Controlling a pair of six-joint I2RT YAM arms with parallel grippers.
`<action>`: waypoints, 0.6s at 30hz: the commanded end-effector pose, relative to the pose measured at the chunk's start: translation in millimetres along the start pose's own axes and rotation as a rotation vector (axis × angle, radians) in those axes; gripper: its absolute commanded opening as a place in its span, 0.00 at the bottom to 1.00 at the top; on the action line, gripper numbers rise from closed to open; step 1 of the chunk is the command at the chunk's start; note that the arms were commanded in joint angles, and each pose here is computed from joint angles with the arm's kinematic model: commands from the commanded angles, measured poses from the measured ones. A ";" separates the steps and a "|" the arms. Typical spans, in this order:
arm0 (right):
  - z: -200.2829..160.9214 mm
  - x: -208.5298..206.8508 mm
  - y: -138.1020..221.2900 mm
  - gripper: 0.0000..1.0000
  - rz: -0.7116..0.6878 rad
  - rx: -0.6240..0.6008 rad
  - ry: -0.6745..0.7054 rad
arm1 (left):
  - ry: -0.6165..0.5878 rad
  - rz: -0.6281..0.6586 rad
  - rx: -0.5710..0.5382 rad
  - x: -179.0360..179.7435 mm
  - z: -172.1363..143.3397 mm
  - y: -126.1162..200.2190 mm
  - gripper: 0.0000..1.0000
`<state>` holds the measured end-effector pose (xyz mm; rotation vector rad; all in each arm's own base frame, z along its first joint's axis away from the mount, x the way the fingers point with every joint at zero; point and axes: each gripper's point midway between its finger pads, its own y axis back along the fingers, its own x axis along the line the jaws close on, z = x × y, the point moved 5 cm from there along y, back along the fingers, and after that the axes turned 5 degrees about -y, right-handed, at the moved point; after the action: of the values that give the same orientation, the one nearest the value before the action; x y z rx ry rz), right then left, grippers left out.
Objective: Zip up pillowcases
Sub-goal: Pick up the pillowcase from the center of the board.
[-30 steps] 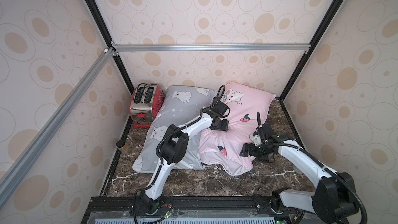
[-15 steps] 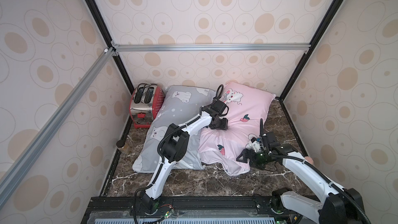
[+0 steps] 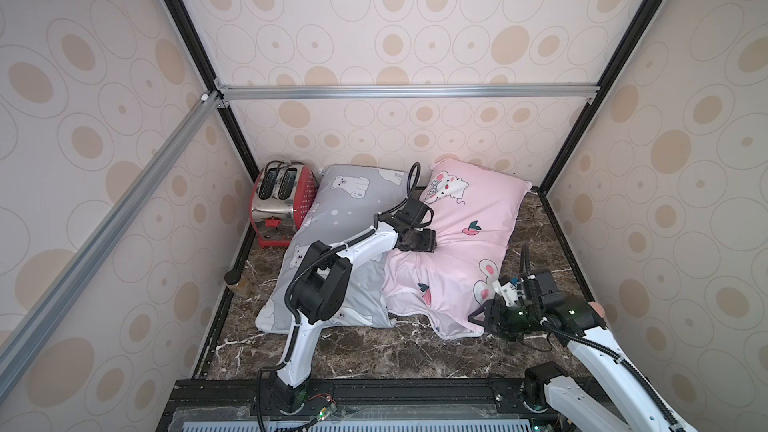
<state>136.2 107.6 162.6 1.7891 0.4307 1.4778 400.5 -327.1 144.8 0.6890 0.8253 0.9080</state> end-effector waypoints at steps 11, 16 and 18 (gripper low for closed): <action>-10.3 -13.0 -2.9 0.21 -0.007 0.010 -0.055 | 0.007 -0.036 0.009 -49.5 -69.1 61.1 0.56; -9.5 -18.0 -5.0 0.16 -0.017 -0.010 -0.049 | 0.069 -0.190 0.031 -78.6 -100.7 64.6 0.49; -8.3 -19.4 -5.8 0.13 -0.023 -0.019 -0.046 | 0.107 -0.256 0.045 -88.1 -109.4 63.4 0.47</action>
<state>125.8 104.2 150.4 1.8080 0.4066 1.4394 261.3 -342.4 159.6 0.6601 0.9022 0.7765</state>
